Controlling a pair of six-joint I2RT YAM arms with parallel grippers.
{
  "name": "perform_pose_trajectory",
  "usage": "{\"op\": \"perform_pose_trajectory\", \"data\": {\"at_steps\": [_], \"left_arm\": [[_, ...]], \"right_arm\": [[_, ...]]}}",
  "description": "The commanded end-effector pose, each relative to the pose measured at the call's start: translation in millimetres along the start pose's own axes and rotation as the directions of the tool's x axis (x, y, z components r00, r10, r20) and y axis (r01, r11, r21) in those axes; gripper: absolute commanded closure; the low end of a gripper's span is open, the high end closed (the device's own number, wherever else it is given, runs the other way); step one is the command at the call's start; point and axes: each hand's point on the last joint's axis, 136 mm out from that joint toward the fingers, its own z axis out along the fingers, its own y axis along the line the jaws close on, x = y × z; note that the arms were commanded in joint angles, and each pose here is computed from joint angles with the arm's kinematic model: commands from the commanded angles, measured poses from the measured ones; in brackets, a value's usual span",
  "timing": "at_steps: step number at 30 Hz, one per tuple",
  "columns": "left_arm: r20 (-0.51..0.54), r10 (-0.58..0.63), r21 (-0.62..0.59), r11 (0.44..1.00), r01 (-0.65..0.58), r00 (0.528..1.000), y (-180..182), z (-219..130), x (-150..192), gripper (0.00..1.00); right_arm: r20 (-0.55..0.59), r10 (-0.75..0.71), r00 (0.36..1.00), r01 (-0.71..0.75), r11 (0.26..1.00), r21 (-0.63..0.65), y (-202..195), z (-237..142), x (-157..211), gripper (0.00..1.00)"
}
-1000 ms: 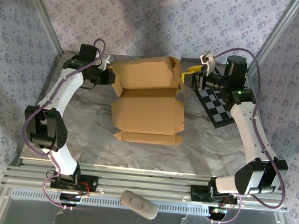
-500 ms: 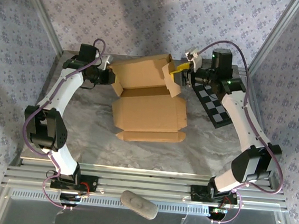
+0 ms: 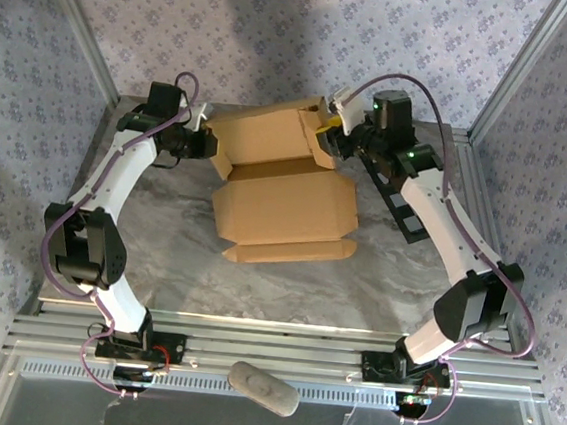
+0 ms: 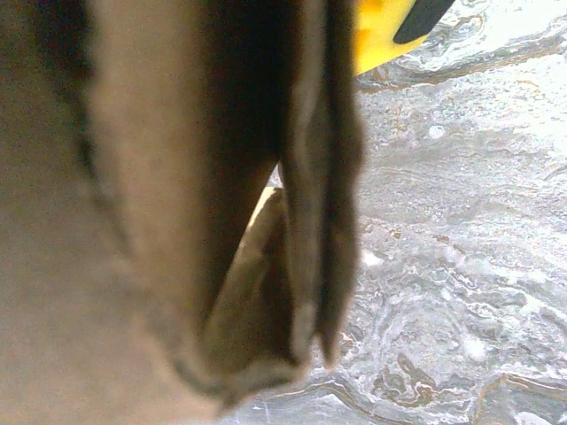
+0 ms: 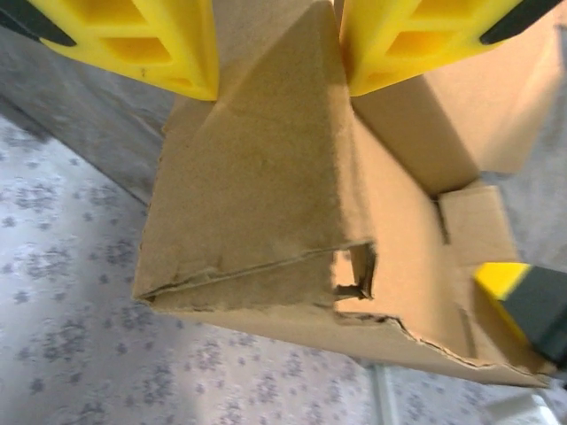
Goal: Fold the paper box
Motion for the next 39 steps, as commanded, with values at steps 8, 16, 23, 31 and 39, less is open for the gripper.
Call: {"op": "perform_pose_trajectory", "data": {"at_steps": [8, 16, 23, 31, 39], "left_arm": [[0.063, 0.033, 0.06, 0.998, -0.037, 0.997, -28, -22, -12, 1.0], [0.078, 0.01, 0.026, 1.0, -0.012, 0.997, -26, -26, -13, 1.0], [0.075, 0.017, 0.026, 0.999, -0.019, 0.997, -28, -27, -11, 1.0], [0.077, 0.028, 0.034, 0.999, -0.03, 0.997, -32, -29, -10, 1.0], [0.077, 0.029, 0.042, 0.999, -0.032, 0.997, -34, -29, -10, 1.0]], "right_arm": [[-0.032, -0.091, 0.995, 0.096, 0.946, 0.31, -34, 32, -17, 0.86], [-0.085, -0.055, 0.995, 0.092, 0.851, 0.518, -52, 35, -16, 1.0], [-0.028, -0.09, 0.996, 0.093, 0.879, 0.468, -37, 40, -25, 1.0], [0.028, 0.001, 1.0, -0.012, 0.918, 0.397, -52, 46, -23, 0.86], [0.025, 0.042, 0.999, -0.048, 0.914, 0.403, -72, 54, -19, 0.84]]}}
